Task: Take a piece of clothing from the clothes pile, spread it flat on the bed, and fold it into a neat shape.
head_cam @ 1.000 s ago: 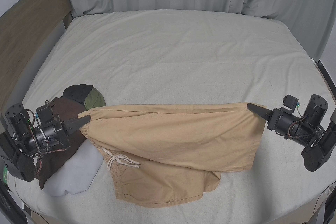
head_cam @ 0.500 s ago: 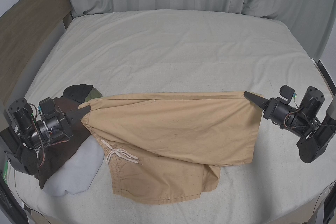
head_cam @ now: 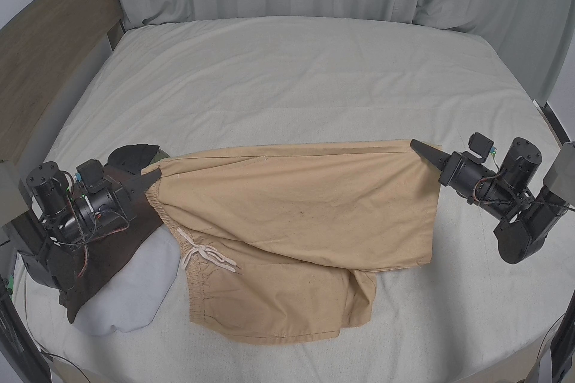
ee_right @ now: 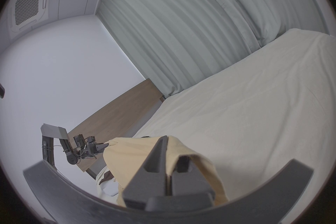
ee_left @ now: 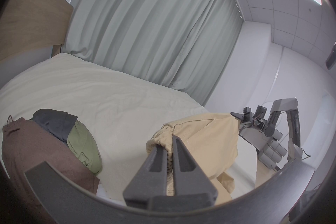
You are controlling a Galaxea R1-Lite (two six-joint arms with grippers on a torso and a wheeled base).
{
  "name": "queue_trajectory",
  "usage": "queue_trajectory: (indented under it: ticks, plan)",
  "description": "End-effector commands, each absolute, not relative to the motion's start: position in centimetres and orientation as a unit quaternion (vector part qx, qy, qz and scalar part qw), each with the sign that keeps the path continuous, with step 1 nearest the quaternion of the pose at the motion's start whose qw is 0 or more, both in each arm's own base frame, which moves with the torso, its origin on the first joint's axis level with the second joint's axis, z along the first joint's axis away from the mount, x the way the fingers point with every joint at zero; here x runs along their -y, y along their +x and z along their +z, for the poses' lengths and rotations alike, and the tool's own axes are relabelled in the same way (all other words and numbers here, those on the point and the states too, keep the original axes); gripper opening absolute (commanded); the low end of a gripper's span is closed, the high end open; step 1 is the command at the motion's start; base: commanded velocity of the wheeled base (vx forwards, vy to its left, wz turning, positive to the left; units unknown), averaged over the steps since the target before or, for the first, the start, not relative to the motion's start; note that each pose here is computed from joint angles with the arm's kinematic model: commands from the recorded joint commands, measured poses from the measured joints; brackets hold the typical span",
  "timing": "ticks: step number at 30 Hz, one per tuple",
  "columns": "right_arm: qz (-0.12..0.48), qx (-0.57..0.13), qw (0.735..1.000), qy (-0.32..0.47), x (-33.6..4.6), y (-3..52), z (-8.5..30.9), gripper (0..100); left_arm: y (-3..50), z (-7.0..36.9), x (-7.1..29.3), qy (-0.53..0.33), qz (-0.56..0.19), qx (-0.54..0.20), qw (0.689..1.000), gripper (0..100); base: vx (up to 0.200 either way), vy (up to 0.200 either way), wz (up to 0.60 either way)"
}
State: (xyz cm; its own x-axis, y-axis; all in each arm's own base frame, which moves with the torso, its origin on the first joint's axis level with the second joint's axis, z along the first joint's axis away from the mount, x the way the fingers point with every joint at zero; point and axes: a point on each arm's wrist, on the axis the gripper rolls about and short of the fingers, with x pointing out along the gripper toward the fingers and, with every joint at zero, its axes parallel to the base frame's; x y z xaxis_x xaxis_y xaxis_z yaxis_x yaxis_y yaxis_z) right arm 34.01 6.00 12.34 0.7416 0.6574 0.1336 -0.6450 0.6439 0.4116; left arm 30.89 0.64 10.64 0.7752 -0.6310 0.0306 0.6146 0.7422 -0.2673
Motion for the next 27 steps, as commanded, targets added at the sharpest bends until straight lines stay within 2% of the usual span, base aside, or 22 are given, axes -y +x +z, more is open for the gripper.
queue_trajectory:
  ticks: [1, 27]
  plan:
    - [0.36, -0.013, 0.906, 0.221, -6.2, 35.0, 11.8, 0, 31.8, 10.3, 0.1, -0.141, -0.33, -0.031, 0.933, 0, 0.0, 0.0, 0.0]
    - [0.344, 0.013, 0.91, 0.232, -5.8, 41.1, 9.2, 0, 36.1, 7.8, 1.1, -0.188, -0.29, -0.038, 0.938, 0, 0.0, 0.0, 0.0]
